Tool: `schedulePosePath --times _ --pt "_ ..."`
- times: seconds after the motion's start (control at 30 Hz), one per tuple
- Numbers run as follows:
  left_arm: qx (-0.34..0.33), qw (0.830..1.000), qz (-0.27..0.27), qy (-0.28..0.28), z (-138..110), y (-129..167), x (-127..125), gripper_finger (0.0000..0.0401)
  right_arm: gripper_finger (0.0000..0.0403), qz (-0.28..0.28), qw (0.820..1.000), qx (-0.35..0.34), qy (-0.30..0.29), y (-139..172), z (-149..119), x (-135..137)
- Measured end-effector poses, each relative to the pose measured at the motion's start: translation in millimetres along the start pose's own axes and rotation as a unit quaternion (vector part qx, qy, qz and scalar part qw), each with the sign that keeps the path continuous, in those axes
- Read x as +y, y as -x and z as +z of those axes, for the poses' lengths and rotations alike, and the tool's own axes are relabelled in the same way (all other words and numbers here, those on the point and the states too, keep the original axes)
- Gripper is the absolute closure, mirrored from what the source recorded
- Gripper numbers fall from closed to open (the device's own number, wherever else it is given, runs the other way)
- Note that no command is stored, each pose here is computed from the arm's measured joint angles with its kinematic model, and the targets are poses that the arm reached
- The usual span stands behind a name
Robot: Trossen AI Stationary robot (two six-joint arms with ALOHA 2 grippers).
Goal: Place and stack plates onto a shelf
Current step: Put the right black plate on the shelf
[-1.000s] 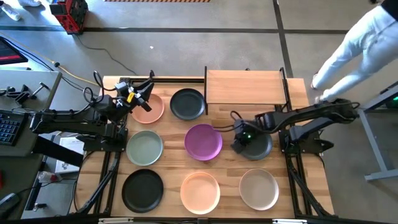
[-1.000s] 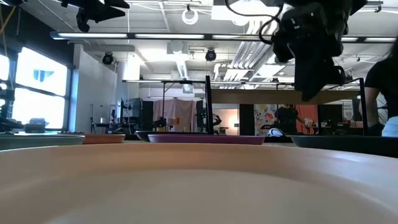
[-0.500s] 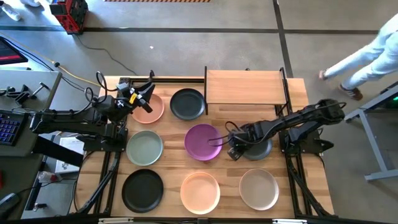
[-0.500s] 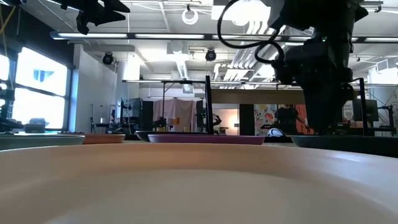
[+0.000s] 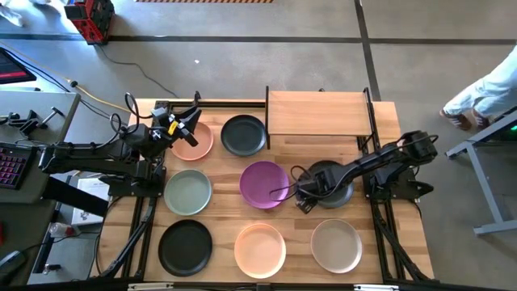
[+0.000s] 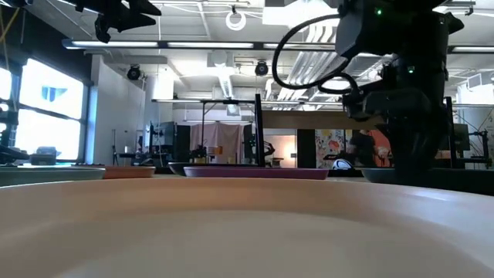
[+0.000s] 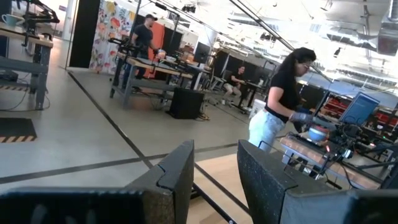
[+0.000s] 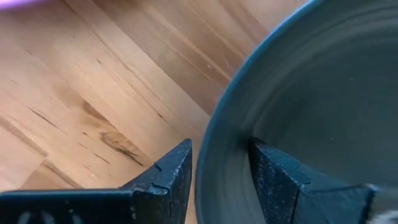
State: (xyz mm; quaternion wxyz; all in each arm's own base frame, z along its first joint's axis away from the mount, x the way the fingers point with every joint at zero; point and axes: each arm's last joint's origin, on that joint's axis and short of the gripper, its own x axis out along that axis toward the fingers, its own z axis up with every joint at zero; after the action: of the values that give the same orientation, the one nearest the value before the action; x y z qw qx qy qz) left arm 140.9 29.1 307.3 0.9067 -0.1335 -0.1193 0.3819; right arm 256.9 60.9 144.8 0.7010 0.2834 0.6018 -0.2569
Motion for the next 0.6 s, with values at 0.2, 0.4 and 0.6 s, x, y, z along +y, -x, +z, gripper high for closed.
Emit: schedulePosePath --times 0.2,0.4,0.6 --pt "0.0 1.0 0.0 0.008 0 0 0 0.0288 0.0275 -0.007 1.0 0.004 0.003 -3 -1 1" --pt "0.0 1.0 0.0 0.013 0 0 0 0.0288 0.034 -0.01 1.0 0.006 -0.002 0 0 3" --pt "0.0 1.0 0.0 0.012 0 0 0 0.0288 0.0396 -0.029 0.999 0.016 0.009 10 2 6"
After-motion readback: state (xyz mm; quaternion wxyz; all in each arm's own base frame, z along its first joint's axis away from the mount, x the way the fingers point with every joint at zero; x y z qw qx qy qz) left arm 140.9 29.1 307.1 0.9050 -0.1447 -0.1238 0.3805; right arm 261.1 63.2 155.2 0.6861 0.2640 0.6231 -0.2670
